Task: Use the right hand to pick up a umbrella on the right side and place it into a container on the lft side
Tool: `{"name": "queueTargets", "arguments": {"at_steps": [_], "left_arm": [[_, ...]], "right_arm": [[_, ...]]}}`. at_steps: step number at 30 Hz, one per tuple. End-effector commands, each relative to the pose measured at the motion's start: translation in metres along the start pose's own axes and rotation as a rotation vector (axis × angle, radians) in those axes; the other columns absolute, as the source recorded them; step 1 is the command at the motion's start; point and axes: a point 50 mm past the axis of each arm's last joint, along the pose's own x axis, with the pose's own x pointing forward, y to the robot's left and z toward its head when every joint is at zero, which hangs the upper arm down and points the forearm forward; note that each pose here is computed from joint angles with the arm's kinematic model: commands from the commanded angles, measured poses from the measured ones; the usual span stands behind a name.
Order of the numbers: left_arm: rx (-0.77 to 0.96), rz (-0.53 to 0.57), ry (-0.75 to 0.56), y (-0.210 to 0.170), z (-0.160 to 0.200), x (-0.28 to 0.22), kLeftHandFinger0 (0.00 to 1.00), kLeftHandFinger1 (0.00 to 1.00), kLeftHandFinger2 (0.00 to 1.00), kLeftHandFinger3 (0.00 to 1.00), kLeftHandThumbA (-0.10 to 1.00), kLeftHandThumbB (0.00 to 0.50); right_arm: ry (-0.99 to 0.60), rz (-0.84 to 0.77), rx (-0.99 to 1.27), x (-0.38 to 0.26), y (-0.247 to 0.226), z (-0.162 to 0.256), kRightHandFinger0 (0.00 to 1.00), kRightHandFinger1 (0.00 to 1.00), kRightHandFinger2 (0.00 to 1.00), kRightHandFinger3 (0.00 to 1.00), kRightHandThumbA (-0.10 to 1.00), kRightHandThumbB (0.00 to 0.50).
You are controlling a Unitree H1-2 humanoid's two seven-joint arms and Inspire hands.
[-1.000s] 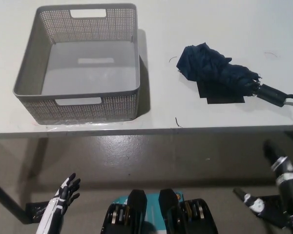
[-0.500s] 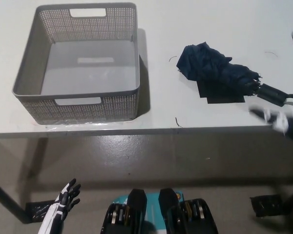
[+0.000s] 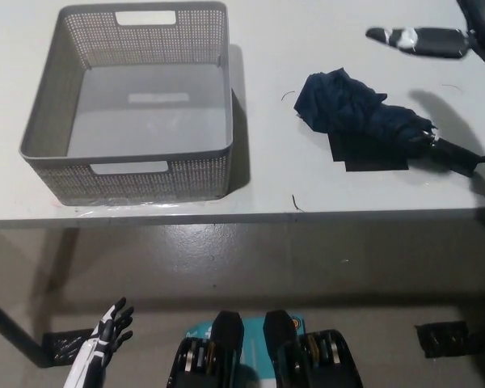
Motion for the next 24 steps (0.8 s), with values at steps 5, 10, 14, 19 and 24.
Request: {"name": "queueTargets", "arguments": {"at_steps": [5,10,14,19,24], "left_arm": [[0.019,-0.008,-0.077,0.002,0.008,-0.002,1.0,1.0,1.0,1.0,1.0,0.184],[0.015,-0.01,-0.074,0.001,0.008,-0.004,1.0,1.0,1.0,1.0,1.0,0.189],[0.015,-0.019,-0.08,0.002,0.008,-0.002,1.0,1.0,1.0,1.0,1.0,0.183],[0.019,-0.028,-0.086,0.0,0.009,-0.001,1.0,1.0,1.0,1.0,1.0,0.187],[0.025,-0.04,-0.091,-0.003,0.009,0.0,1.0,1.0,1.0,1.0,1.0,0.178]], "right_arm": [[0.18,0.068,-0.045,0.079,-0.031,0.029,1.0,1.0,1.0,1.0,1.0,0.483],[0.281,0.125,-0.114,0.095,-0.008,0.02,1.0,1.0,1.0,1.0,1.0,0.497],[0.366,0.158,-0.15,0.095,0.015,-0.003,1.0,1.0,1.0,1.0,1.0,0.5],[0.469,0.212,-0.168,0.08,0.047,-0.039,1.0,1.0,1.0,1.0,1.0,0.5],[0.536,0.277,-0.24,0.058,0.081,-0.071,1.0,1.0,1.0,1.0,1.0,0.49]]}}
